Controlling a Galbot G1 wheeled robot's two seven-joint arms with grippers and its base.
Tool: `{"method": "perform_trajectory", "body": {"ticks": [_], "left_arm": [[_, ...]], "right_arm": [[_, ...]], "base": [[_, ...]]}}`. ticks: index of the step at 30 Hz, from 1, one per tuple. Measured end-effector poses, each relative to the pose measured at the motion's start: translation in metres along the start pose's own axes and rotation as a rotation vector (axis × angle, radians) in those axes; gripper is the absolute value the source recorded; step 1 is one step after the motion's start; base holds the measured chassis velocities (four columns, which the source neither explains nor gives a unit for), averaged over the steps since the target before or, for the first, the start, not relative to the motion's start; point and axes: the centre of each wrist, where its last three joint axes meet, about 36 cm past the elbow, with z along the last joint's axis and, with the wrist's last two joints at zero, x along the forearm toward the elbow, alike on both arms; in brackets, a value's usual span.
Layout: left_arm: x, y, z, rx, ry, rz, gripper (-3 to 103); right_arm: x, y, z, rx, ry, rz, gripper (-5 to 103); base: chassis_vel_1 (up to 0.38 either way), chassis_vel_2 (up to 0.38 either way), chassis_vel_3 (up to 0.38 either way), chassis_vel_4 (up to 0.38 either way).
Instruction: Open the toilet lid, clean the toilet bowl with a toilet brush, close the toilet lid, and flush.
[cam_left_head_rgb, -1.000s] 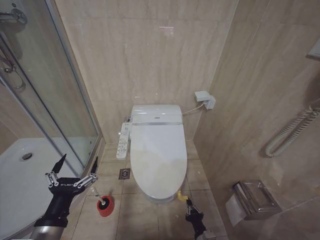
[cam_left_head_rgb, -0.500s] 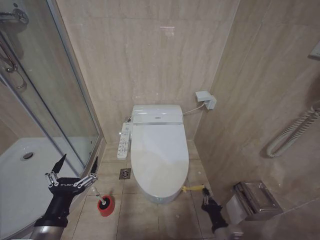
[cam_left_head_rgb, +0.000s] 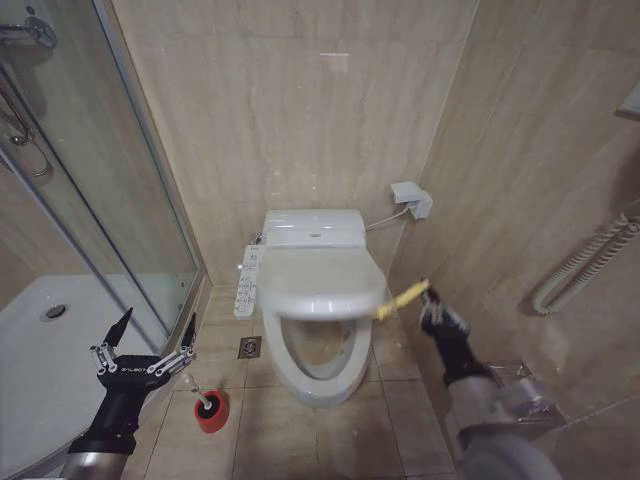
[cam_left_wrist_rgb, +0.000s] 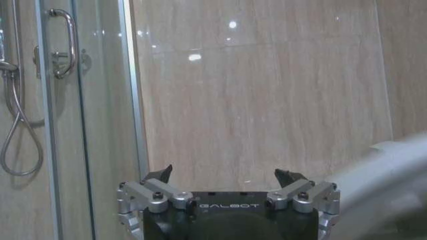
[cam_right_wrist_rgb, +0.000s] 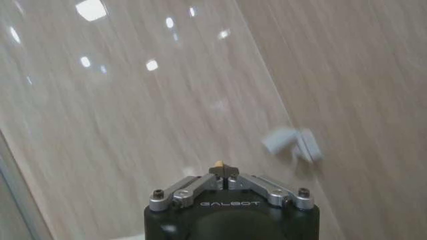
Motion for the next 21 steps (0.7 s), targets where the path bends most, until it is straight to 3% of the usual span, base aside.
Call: {"method": "perform_trajectory", "body": {"ticks": [9, 16, 21], "left_arm": [[0.0, 0.0, 0.0, 0.0, 0.0, 0.0, 100], [0.0, 0.0, 0.0, 0.0, 0.0, 0.0, 100], [0.0, 0.0, 0.0, 0.0, 0.0, 0.0, 100]], "right_arm": [[-0.015, 0.003, -0.027, -0.011, -0.044, -0.067, 0], [-0.046, 0.012, -0.02, -0.13, -0.118, -0.07, 0], [-0.081, 0.01, -0.005, -0.154, -0.163, -0.08, 0]], "base": [[0.0, 0.0, 0.0, 0.0], [0.0, 0.0, 0.0, 0.0], [0.0, 0.0, 0.0, 0.0]]}}
